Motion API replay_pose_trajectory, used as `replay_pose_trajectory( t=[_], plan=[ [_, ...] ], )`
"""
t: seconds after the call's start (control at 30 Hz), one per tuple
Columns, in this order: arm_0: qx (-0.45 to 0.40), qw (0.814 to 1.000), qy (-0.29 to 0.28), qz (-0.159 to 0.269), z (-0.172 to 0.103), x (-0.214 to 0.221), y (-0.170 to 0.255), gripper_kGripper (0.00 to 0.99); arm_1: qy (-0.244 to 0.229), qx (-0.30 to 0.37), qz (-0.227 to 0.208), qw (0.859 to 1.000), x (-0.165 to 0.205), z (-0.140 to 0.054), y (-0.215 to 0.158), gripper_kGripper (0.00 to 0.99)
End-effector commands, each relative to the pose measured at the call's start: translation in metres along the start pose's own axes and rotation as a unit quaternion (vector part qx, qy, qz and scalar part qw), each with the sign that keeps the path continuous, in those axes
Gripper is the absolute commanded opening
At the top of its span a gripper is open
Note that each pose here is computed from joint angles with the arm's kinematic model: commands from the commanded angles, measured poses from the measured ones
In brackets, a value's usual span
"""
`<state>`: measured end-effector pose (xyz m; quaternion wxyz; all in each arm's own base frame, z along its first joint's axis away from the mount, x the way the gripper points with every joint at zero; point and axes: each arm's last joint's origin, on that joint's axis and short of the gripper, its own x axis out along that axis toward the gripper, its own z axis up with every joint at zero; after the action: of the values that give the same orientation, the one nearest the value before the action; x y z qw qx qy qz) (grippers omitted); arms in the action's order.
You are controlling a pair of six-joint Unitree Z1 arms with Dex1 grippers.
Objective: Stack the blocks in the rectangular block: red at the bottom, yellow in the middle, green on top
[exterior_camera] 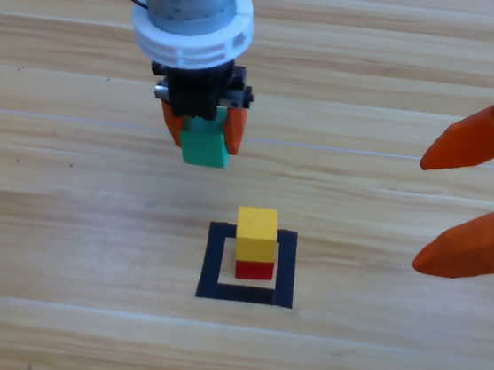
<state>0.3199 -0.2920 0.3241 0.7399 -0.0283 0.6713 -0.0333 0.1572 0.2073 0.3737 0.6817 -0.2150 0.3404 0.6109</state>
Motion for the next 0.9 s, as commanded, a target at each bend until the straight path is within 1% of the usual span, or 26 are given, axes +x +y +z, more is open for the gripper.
replay_pose_trajectory(
  t=[0.03, 0.27, 0.43, 0.9],
  plan=[
    [-0.013, 0.999, 0.029, 0.027, -0.008, 0.03, -0.017, 0.0, 0.013, -0.005, 0.008, 1.0, 0.018, -0.002, 0.001, 0.985],
    [-0.034, 0.998, 0.037, 0.042, -0.013, 0.047, -0.03, 0.0, 0.014, -0.005, 0.007, 1.0, 0.018, -0.002, 0.001, 0.985],
    [-0.049, 0.997, 0.036, 0.038, -0.015, 0.046, -0.035, 0.0, 0.015, -0.004, 0.008, 1.0, 0.019, -0.002, 0.001, 0.985],
    [-0.044, 0.998, 0.034, 0.042, -0.02, 0.061, -0.054, 0.0, 0.018, -0.003, 0.009, 1.0, 0.021, -0.003, 0.0, 0.985]
  ],
)
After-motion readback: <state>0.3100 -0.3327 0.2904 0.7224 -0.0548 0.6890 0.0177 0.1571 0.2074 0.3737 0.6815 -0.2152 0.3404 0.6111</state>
